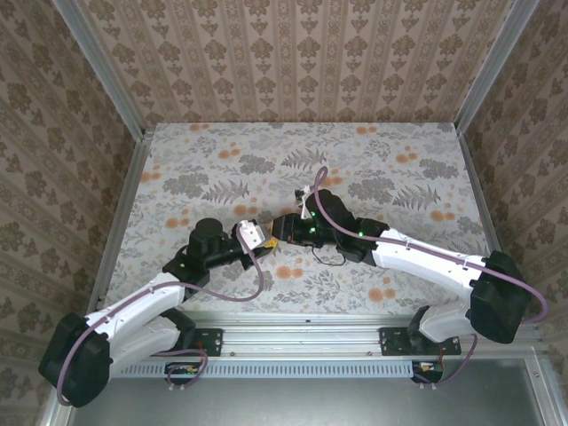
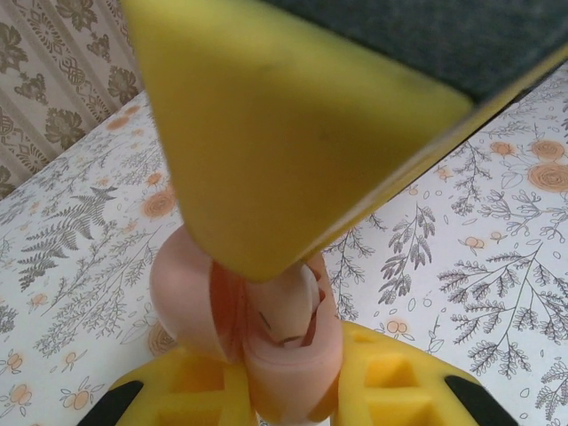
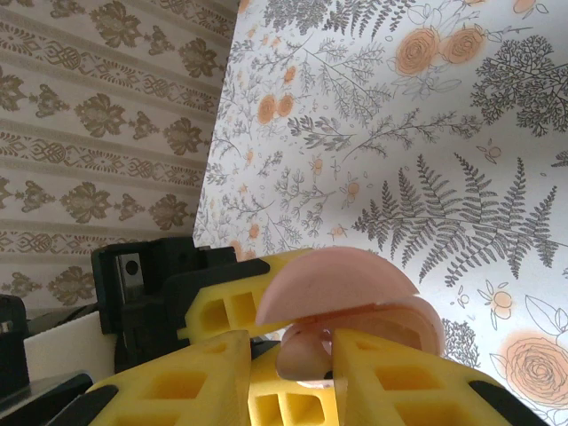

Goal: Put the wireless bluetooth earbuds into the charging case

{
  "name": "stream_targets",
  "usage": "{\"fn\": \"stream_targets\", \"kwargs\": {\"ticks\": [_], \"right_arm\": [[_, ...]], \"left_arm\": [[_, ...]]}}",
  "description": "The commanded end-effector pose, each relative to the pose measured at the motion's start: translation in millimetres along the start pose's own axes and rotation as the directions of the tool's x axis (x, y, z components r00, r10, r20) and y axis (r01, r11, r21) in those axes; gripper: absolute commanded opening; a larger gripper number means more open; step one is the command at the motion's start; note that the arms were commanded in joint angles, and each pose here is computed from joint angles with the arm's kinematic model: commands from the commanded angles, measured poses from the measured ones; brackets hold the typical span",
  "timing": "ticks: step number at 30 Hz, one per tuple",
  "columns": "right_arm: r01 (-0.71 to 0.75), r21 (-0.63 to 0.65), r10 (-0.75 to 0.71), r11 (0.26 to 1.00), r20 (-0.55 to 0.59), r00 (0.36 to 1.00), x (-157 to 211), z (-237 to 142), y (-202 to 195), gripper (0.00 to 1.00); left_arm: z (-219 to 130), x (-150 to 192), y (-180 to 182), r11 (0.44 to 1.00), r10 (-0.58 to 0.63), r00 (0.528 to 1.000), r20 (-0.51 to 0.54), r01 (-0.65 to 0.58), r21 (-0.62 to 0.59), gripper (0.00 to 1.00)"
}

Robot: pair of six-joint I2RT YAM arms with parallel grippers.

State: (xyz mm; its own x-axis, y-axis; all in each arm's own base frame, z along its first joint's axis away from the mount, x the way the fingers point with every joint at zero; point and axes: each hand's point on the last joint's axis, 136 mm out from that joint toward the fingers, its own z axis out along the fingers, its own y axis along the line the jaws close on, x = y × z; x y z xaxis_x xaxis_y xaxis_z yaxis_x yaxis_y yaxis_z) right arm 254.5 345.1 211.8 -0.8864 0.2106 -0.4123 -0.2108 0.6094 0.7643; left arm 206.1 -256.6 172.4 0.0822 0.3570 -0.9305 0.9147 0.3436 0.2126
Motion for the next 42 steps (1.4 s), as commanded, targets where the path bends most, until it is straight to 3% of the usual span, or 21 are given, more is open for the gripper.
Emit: {"fn": "stream_targets", "kwargs": {"ticks": [1,28,42], "right_arm": [[0.034,-0.059,-0.034,0.998,0.006,0.999,-7.5,-1.1,19.2,0.31],[0.103,0.028,-0.104,0.994,0.016,0.994,-5.9,-42.8,9.6,0.31],[-0.012,0.255,0.03,0.967,-0.069,0.997,-5.1,-86.0,-64.2,0.32]], "left_arm": [[-2.4,-9.1,-1.6,0.999,0.033,0.999,0.031,-0.033,0.002,0.0],[-3.1,-11.4,-4.9,0.999,0.037,0.998,0.044,-0.037,0.009,0.0],[5.4,-6.8,-6.8,1.0,0.02,0.999,0.043,-0.021,0.022,0.0]]}}
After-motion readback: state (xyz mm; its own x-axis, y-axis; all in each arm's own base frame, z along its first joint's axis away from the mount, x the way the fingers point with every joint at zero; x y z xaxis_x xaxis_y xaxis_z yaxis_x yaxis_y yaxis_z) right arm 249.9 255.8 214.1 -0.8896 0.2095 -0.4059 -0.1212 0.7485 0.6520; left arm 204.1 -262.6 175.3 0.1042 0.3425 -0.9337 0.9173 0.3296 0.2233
